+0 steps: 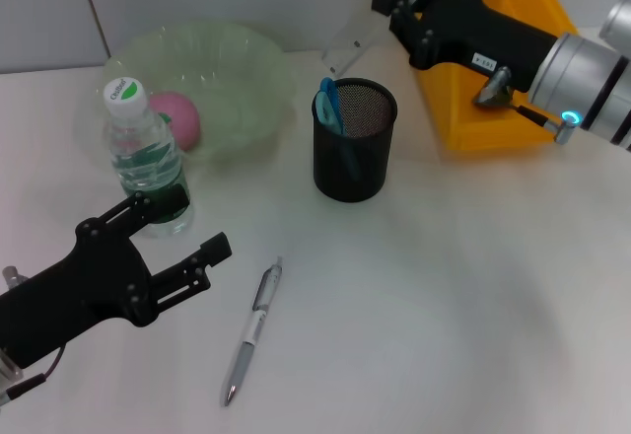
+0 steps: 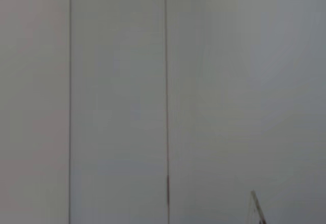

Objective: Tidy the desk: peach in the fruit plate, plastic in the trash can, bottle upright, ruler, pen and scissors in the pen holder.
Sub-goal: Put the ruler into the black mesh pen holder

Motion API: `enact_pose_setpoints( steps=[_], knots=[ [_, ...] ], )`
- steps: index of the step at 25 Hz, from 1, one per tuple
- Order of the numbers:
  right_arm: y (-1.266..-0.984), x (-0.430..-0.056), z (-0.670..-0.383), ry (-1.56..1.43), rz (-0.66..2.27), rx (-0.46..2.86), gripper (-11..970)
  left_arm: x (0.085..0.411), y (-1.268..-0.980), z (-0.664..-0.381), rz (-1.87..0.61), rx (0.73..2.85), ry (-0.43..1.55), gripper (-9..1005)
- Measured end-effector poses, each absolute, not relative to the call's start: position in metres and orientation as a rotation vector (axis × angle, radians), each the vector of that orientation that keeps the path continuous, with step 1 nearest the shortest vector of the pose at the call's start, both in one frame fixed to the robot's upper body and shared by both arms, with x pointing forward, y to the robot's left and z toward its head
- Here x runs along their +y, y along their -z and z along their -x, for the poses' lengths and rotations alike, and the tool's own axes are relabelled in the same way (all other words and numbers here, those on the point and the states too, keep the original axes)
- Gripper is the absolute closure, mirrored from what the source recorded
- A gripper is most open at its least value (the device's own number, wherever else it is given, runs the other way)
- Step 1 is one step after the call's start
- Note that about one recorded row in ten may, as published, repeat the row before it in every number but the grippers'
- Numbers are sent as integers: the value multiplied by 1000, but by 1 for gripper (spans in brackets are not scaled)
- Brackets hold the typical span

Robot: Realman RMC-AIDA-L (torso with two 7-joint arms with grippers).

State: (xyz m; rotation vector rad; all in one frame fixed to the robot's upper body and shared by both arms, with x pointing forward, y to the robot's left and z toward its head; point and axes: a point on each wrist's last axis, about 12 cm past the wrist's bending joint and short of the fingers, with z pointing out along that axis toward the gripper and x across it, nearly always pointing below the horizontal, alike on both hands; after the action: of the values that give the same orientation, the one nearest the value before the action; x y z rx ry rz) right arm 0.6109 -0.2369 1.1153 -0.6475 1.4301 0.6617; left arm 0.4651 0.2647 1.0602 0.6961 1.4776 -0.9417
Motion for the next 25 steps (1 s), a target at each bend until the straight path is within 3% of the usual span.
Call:
enact_pose_setpoints(
  steps=[25],
  knots=[
    [-1125, -243, -606, -648, 697, 1557, 925, 263, -1060, -468, -697, 1487, 959, 215]
  ],
)
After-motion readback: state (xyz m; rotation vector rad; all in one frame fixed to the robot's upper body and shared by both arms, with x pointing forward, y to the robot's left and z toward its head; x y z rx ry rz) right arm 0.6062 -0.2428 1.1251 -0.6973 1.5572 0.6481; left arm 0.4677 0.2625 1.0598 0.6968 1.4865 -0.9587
